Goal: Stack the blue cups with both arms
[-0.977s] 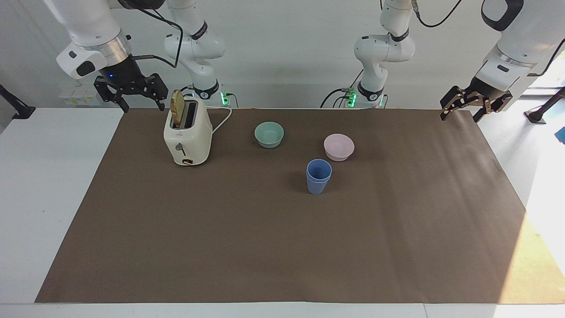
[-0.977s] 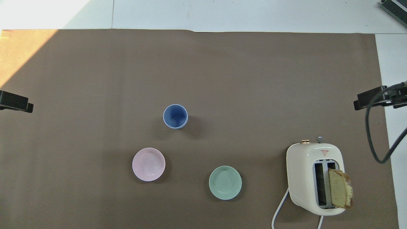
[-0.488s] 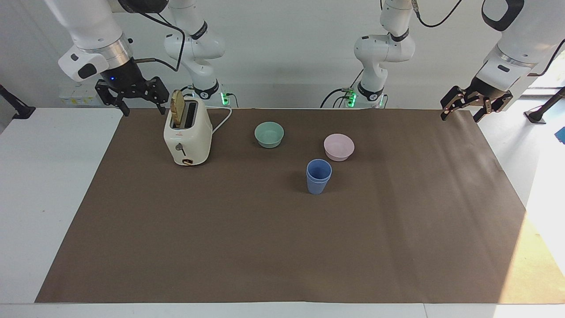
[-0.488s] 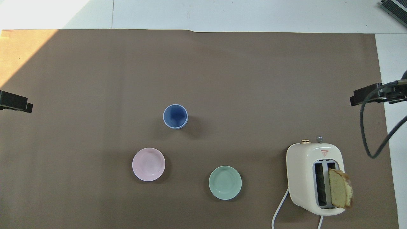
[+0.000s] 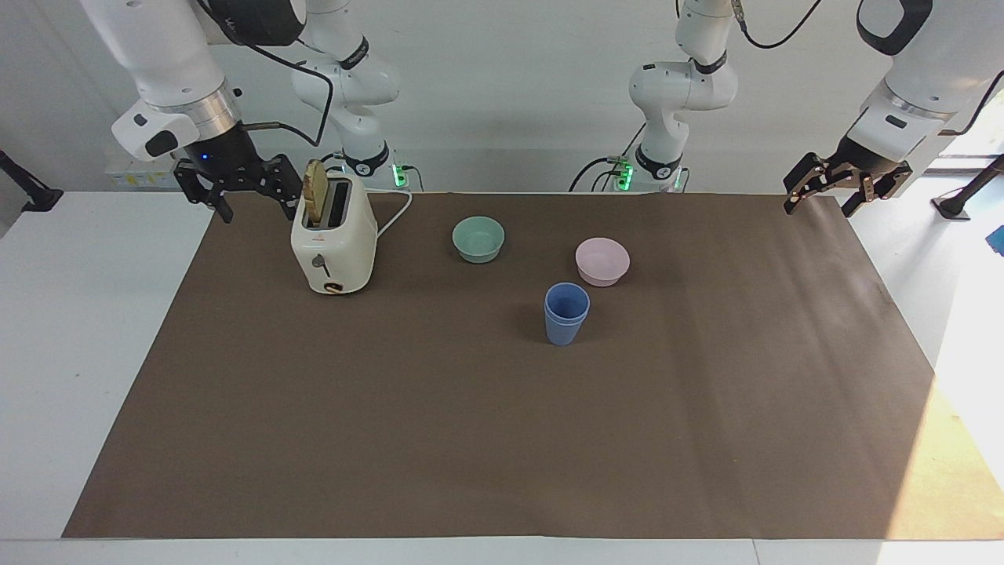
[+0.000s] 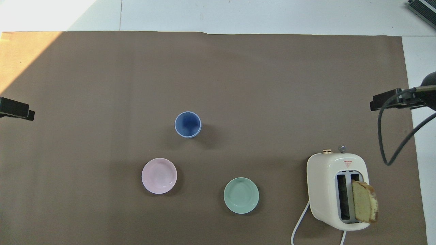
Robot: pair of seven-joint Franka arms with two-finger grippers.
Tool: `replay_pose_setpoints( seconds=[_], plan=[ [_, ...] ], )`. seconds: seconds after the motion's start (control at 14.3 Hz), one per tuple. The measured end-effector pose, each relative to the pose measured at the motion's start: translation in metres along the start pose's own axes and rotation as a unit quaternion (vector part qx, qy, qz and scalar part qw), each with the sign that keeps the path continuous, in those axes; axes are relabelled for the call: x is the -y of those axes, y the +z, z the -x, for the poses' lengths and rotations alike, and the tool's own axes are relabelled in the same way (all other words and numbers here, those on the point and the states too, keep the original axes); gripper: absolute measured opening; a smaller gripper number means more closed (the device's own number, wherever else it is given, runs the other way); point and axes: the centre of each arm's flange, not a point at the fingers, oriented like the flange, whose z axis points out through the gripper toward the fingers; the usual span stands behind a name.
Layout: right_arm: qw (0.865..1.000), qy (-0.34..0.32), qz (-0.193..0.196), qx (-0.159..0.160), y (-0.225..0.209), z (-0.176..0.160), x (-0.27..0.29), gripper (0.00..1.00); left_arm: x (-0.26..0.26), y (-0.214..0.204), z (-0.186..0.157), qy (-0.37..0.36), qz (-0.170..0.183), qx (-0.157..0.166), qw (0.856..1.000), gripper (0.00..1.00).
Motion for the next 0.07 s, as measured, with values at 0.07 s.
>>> replay_pose_setpoints(
  seconds=[0.07],
  plan=[
    [1.0,0.0,0.0,-0.001,-0.0008,0.0005,0.0,1.0,0.0002,0.0,0.0,0.0,0.0,0.0,1.0,1.0]
  ],
)
